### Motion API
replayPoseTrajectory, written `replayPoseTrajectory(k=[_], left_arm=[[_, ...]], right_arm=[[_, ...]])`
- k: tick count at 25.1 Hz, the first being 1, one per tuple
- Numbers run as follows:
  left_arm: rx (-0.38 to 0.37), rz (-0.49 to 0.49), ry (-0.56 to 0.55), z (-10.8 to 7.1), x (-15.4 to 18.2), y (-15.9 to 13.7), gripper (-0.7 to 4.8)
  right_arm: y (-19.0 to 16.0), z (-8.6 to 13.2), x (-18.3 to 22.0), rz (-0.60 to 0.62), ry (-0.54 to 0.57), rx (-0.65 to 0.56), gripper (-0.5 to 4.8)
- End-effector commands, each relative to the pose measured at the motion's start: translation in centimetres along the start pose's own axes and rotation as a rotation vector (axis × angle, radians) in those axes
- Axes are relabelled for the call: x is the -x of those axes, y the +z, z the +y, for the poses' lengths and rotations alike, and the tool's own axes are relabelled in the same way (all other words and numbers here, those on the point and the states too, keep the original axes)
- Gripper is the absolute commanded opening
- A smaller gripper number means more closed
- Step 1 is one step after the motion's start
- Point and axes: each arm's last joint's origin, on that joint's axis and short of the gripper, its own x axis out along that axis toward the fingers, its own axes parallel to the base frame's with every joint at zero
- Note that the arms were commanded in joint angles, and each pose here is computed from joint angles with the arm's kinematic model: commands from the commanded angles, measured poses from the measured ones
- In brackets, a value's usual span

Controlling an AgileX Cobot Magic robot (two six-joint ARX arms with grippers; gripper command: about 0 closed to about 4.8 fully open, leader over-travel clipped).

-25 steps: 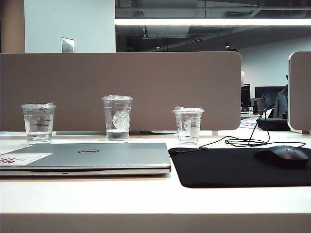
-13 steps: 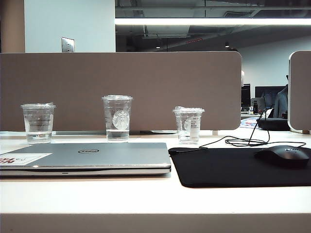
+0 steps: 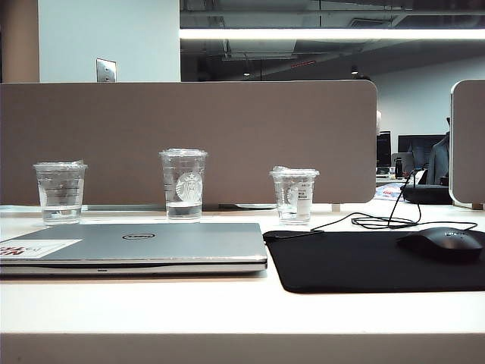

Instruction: Pick up the coffee cup on the right and place it on the right side of the laptop.

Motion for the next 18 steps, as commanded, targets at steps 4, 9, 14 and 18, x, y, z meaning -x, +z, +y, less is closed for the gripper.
replayPoseTrajectory(k=[4,9,14,18], left_arm=[[0.003,0.044,-0.118,-1.3,-1.4,1.4,-0.05],[-0.067,0.151,-0.264,-3.5,-3.1,3.2,-0.05],[-0.096,0.306,-0.344,-5.1,-4.8,4.8,-0.05],[-0.100,0.357,-0.377,-5.9,-5.9,5.5,-0.05]], right_arm=[[0.8,0.0,-1.5,-0.031,0.039,0.007,-0.09],[0.5,0.2,-3.1,-0.017,0.077,0.004,-0.09],[-0.1,1.1,-4.6,0.006,0.144,-0.004,-0.09],[-0.7,1.6,-5.7,0.030,0.175,-0.009,-0.09]])
